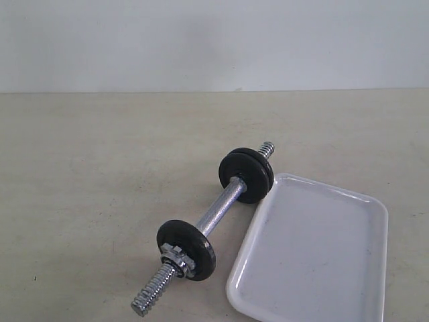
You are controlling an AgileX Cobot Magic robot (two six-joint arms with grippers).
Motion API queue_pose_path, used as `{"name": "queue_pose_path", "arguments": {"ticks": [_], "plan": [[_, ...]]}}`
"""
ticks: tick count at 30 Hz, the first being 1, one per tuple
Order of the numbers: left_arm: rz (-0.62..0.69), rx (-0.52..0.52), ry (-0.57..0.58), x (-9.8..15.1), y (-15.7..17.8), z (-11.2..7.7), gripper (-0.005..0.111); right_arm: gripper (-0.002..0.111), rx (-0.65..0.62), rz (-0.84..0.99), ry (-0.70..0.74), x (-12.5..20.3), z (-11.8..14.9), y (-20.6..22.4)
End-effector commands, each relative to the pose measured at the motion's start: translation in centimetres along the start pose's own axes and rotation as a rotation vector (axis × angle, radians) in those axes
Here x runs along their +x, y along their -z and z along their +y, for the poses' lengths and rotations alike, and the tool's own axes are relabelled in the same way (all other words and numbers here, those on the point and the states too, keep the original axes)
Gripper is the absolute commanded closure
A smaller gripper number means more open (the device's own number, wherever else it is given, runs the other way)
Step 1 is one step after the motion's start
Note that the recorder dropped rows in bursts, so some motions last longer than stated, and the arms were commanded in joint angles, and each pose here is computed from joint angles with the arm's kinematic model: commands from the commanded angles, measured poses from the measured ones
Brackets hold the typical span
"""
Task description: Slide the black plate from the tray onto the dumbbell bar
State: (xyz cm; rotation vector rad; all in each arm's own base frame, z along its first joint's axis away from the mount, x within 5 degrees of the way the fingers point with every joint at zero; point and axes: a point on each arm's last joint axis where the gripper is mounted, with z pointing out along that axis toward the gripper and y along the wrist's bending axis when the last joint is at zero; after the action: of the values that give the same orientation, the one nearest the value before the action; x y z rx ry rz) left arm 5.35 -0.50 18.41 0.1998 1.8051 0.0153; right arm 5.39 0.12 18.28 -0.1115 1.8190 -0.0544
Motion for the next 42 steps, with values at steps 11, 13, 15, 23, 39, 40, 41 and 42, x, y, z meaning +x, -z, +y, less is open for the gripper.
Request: {"name": "queue_pose_path", "arguments": {"ticks": [11, 13, 15, 23, 39, 40, 41, 42], "plan": [[0.039, -0.012, 0.034, 0.44, -0.02, 0.03, 0.102, 0.104, 0.004, -0.012, 0.003, -0.08, -0.02, 0.03], [0.038, -0.022, 0.046, 0.42, -0.02, 0.09, 0.102, 0.104, 0.004, -0.012, 0.003, -0.08, -0.02, 0.03], [0.039, -0.035, 0.051, 0.43, -0.02, 0.16, 0.102, 0.104, 0.004, -0.012, 0.003, -0.08, -0.02, 0.03], [0.036, -0.043, 0.059, 0.4, -0.02, 0.2, 0.102, 0.104, 0.004, -0.012, 0.003, -0.08, -0.02, 0.03], [0.036, -0.044, 0.057, 0.4, -0.02, 0.2, 0.102, 0.104, 0.004, -0.012, 0.001, -0.08, -0.02, 0.03], [0.036, -0.044, 0.057, 0.4, -0.02, 0.2, 0.102, 0.104, 0.004, -0.012, 0.001, -0.08, -0.02, 0.03], [0.036, -0.044, 0.057, 0.4, -0.02, 0.2, 0.102, 0.104, 0.004, -0.012, 0.001, -0.08, -0.02, 0.03], [0.036, -0.044, 0.057, 0.4, -0.02, 0.2, 0.102, 0.104, 0.004, -0.012, 0.001, -0.08, -0.02, 0.03]]}}
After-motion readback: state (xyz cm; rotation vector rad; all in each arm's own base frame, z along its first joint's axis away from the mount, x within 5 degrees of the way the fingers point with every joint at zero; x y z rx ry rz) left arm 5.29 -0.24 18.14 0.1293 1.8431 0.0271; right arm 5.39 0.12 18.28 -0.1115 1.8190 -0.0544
